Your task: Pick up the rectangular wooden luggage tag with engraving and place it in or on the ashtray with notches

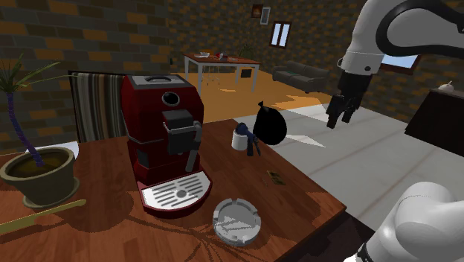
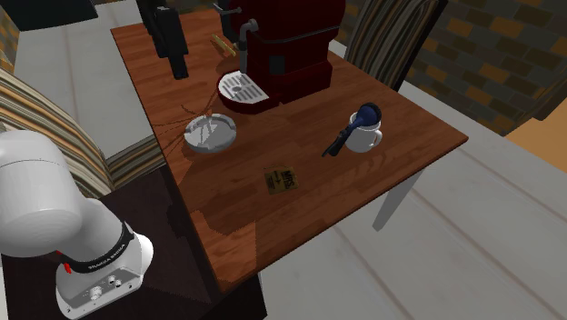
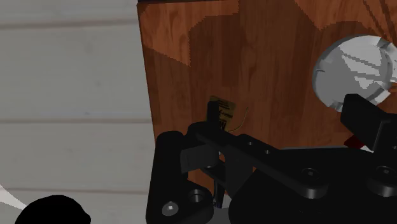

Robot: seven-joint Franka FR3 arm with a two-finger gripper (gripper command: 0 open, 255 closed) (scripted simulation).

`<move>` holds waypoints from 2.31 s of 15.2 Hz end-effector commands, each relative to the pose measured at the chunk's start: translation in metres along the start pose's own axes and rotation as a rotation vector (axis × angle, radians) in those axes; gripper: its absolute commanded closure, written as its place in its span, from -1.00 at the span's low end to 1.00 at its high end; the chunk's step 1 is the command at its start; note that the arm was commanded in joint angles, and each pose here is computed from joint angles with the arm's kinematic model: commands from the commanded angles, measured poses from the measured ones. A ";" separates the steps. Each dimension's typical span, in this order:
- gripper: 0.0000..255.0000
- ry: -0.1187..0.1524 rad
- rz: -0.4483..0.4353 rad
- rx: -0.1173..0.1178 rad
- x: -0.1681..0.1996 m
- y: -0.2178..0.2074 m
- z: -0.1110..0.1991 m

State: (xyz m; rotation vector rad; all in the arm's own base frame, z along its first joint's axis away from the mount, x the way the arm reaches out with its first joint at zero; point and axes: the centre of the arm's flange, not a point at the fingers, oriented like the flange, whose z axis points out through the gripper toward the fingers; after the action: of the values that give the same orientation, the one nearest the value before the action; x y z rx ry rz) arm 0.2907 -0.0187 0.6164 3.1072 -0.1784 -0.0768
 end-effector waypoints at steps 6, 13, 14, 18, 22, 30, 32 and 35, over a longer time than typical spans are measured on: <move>-1.00 0.020 -0.031 0.031 0.031 0.020 0.055; -1.00 0.049 -0.075 0.075 0.078 0.042 0.131; -1.00 0.053 -0.082 0.081 0.085 0.045 0.142; -1.00 0.069 -0.107 0.106 0.113 0.055 0.185; -1.00 0.085 -0.132 0.131 0.142 0.063 0.228; -1.00 0.117 -0.182 0.181 0.203 0.075 0.313; -1.00 0.125 -0.195 0.194 0.218 0.076 0.335; -1.00 0.136 -0.211 0.210 0.239 0.078 0.362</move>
State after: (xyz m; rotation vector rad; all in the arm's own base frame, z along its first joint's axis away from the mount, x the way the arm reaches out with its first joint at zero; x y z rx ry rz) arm 0.4942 -0.1299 0.2550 3.3078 0.1471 0.1494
